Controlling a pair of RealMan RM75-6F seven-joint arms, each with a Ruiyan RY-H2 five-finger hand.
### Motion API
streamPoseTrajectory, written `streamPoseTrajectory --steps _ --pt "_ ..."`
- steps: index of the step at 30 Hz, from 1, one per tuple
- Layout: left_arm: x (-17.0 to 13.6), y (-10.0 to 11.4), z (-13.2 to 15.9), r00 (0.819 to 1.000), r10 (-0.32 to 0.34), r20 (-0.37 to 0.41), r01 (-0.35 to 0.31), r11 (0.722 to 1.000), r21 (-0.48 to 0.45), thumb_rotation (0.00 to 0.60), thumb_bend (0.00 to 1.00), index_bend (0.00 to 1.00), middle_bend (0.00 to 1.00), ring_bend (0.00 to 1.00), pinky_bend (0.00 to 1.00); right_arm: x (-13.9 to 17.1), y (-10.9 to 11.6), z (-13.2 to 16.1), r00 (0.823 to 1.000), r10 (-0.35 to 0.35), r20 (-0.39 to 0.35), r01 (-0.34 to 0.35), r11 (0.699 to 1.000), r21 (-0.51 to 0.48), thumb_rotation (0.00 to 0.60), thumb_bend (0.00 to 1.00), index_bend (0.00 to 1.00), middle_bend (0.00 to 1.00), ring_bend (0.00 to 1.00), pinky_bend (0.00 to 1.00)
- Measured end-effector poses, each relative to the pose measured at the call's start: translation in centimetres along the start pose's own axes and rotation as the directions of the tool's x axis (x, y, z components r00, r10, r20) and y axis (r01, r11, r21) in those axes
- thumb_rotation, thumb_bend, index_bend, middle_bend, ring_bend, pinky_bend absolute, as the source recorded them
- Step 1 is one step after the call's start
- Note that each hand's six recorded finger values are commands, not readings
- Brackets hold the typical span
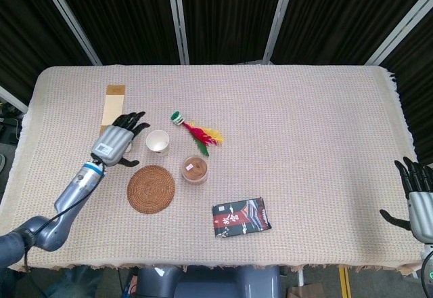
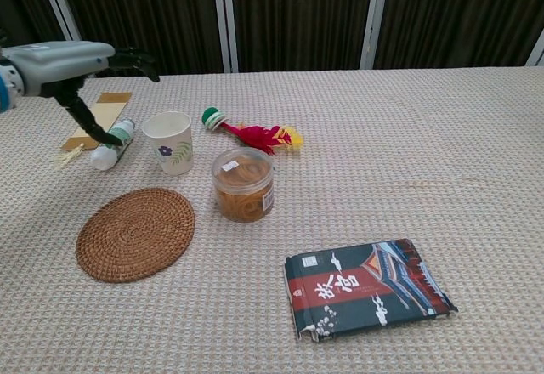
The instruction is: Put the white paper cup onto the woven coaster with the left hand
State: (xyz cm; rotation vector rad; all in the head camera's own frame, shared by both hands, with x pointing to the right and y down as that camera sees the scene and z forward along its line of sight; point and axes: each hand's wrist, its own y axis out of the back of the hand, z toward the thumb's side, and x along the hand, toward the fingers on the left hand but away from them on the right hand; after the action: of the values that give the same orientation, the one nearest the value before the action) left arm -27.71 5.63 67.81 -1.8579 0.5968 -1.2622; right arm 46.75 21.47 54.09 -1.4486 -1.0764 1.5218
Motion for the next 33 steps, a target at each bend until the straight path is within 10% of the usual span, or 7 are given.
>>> streamPoseTrajectory --steps 17,33 --pt "6.4 -2.9 3.1 0.999 -0.033 -0.015 0.034 0.999 0.019 0.6 0.0 0.49 0.41 0.32 0.43 -0.6 -0.7 -0.3 0.999 0.004 0.036 -0.005 0.999 0.034 0.6 0.0 0.0 0.0 0.0 0.0" --pt "4.6 0.2 3.4 0.999 0.045 0.021 -0.045 0.999 0.019 0.6 0.0 0.51 0.43 0.35 0.47 -0.4 -0.3 -0.5 0.999 -0.018 0.042 0.017 1.0 0.025 0.6 0.0 0.0 0.0 0.0 0.0"
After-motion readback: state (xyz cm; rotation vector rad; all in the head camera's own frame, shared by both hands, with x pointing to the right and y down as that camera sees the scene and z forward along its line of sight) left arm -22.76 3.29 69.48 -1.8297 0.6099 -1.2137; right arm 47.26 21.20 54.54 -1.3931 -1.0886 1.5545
